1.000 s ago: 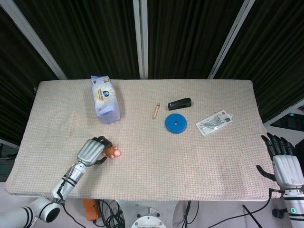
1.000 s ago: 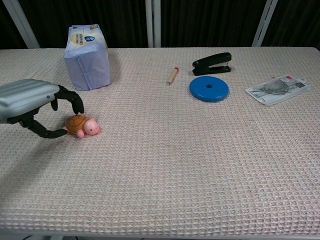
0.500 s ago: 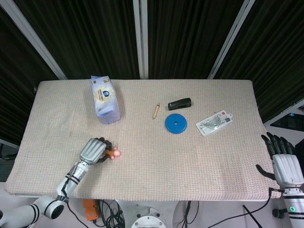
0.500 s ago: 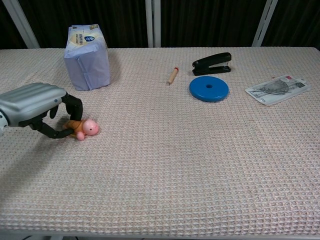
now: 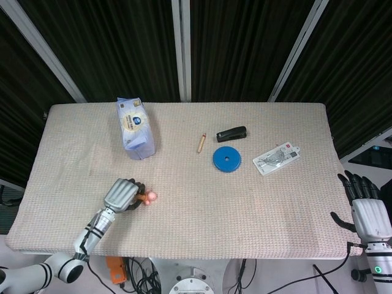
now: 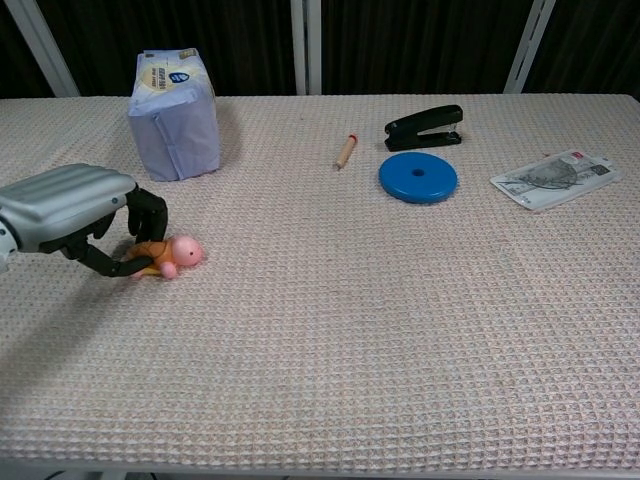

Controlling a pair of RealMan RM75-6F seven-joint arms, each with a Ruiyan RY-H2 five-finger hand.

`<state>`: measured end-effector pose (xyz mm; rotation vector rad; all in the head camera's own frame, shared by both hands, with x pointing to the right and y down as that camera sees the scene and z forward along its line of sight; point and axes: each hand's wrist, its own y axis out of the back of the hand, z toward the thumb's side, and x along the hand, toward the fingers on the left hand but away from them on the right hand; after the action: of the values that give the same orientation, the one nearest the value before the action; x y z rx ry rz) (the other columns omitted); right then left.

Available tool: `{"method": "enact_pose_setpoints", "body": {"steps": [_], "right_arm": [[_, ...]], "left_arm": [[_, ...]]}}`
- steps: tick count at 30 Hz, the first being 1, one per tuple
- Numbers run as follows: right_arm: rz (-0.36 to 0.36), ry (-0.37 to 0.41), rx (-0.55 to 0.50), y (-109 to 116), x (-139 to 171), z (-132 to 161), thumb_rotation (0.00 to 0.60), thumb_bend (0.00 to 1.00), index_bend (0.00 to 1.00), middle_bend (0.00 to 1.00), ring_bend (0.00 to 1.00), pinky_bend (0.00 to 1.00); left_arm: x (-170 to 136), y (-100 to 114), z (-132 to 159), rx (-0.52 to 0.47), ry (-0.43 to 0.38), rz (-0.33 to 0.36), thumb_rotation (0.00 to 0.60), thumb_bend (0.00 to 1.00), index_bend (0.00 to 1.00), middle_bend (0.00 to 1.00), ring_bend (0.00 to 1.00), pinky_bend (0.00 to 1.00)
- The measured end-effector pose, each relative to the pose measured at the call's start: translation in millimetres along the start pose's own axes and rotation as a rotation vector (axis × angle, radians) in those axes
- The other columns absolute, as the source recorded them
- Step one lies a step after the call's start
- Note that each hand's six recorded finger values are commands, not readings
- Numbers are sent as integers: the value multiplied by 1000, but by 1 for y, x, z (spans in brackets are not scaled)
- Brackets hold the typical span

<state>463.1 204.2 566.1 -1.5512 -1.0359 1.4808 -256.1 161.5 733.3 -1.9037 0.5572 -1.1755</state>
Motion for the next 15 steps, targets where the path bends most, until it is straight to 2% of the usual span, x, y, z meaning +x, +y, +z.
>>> {"method": "enact_pose_setpoints", "body": {"steps": [2,10,15], "right_arm": [[0,2,1,0,0,0,600,145,0,0,0,0],[0,-1,5,-1,-2,2,600,148,0,0,0,0],[7,-4,9,-3,-2,2,600,148,0,0,0,0]], "left_arm": [[-2,4,0,13,-4,5,600,264,322,325,182,415],[-7,12,3,23,9,-1,600,264,331,330,182,424],[-4,10,4,17,5,-20,600,265,357,349,229,435]]}}
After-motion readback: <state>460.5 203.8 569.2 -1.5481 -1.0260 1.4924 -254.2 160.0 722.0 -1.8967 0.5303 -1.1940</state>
